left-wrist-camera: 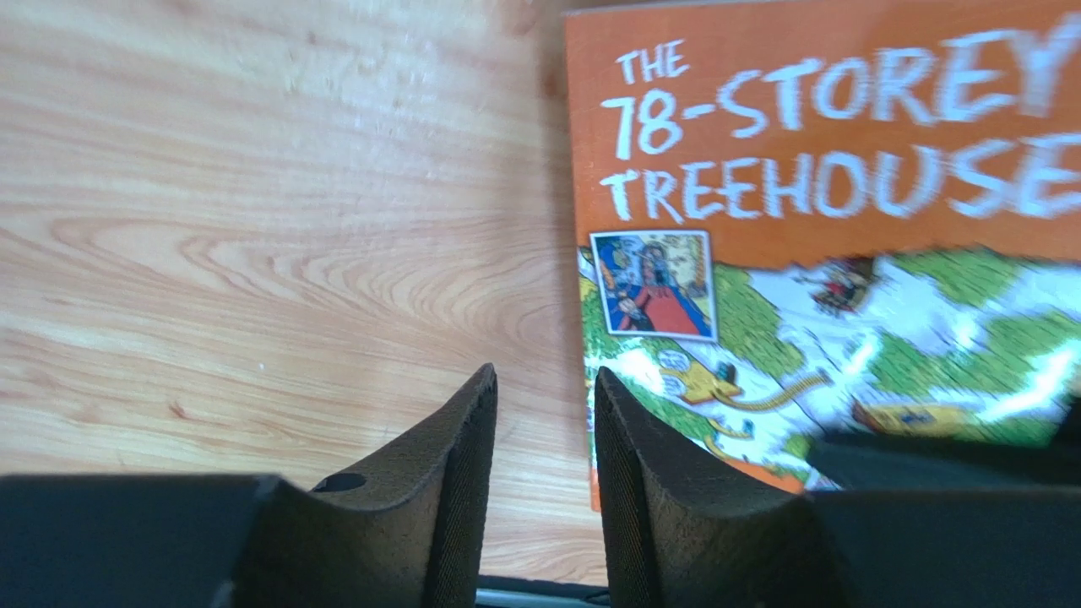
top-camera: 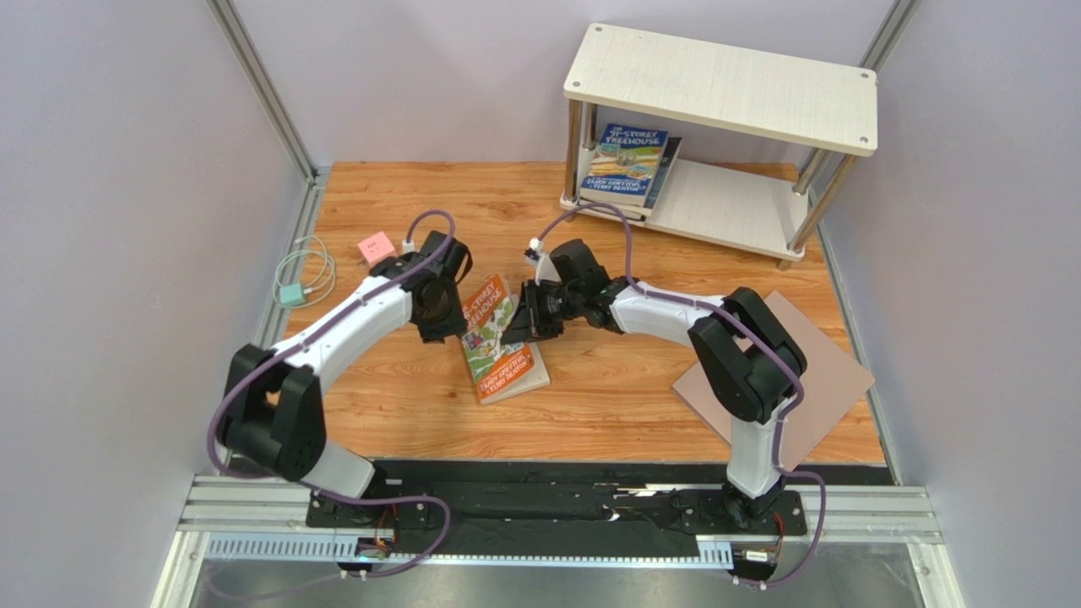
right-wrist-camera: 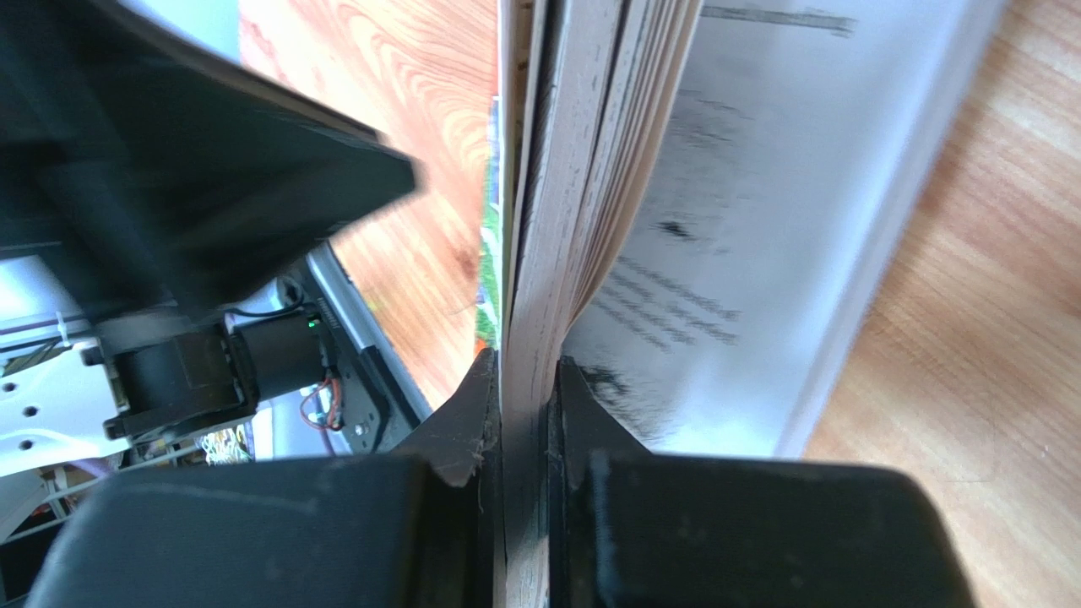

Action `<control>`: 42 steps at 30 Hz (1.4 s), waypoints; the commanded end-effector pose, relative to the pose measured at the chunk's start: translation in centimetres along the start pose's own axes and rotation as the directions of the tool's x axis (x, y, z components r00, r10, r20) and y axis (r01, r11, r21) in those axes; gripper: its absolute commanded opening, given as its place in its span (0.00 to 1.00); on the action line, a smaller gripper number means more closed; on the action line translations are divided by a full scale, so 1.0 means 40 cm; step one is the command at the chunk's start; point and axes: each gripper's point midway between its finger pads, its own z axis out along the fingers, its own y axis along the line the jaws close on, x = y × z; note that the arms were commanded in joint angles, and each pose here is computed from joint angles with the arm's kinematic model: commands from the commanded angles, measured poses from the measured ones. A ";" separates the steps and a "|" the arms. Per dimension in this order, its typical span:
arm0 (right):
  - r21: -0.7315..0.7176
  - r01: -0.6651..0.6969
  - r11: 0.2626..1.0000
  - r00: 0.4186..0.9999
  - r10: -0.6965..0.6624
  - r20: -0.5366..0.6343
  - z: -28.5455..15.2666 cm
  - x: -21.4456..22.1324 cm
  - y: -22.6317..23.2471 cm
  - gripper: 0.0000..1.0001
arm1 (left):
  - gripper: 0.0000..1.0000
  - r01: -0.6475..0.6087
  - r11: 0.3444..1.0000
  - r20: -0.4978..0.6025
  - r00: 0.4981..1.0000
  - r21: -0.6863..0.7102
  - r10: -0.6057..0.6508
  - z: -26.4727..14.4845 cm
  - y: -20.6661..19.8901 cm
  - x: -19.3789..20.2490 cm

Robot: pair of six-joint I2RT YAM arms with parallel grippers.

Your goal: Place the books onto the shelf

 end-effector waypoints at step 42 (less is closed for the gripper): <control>-0.523 0.340 0.782 0.917 -0.154 0.367 -0.494 -0.156 0.485 0.01 | 0.60 -0.350 0.426 0.501 0.804 0.834 -0.320 -0.527 -0.277 -0.152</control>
